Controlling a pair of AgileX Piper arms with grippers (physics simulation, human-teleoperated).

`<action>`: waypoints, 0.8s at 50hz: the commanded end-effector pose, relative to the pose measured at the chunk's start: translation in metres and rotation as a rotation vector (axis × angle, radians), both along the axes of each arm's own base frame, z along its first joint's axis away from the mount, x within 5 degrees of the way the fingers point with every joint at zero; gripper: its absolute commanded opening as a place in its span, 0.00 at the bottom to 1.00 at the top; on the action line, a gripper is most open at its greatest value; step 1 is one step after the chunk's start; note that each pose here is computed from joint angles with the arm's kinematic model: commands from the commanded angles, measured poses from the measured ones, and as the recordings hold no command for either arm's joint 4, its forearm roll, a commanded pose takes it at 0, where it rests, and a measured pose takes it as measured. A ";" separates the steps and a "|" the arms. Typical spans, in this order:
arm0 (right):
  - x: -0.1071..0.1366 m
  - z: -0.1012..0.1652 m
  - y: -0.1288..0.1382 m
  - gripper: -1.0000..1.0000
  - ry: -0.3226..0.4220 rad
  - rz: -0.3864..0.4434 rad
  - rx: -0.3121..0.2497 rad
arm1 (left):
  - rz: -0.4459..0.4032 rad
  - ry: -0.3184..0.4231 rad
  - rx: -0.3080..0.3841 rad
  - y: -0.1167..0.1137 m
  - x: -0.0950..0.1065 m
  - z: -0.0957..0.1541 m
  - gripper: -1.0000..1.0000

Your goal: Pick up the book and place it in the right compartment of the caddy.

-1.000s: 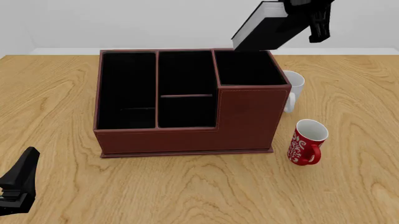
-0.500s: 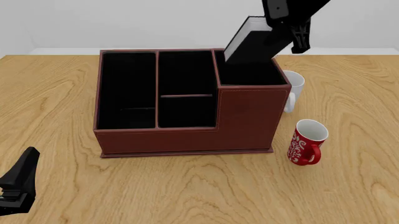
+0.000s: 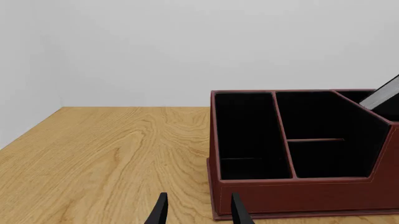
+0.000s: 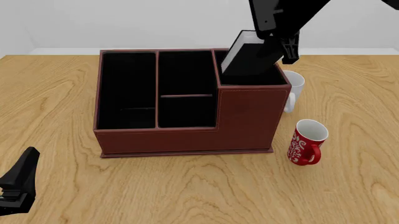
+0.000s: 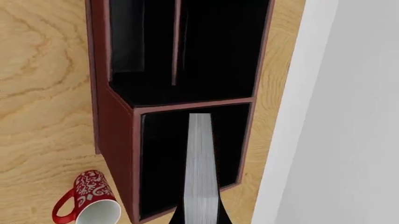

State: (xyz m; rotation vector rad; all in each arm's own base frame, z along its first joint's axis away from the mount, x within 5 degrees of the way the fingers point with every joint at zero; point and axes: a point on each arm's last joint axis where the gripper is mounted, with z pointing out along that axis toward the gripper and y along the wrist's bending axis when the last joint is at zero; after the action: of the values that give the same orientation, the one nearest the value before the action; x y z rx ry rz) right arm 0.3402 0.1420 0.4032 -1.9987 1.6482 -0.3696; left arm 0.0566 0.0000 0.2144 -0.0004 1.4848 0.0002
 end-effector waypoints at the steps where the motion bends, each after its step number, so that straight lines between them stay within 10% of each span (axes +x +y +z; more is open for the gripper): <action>1: 0.006 -0.007 -0.003 0.00 0.021 -0.031 0.003 | 0.000 0.000 0.000 0.000 0.000 0.000 1.00; 40: 0.032 -0.037 0.009 0.00 0.093 -0.065 -0.003 | 0.000 0.000 0.000 0.000 0.000 0.000 1.00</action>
State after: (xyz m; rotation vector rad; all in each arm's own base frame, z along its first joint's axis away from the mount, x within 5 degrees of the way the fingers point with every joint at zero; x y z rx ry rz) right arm 0.3653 0.1513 0.3705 -2.0197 1.7376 -0.3147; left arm 0.0566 0.0000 0.2144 -0.0004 1.4848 0.0002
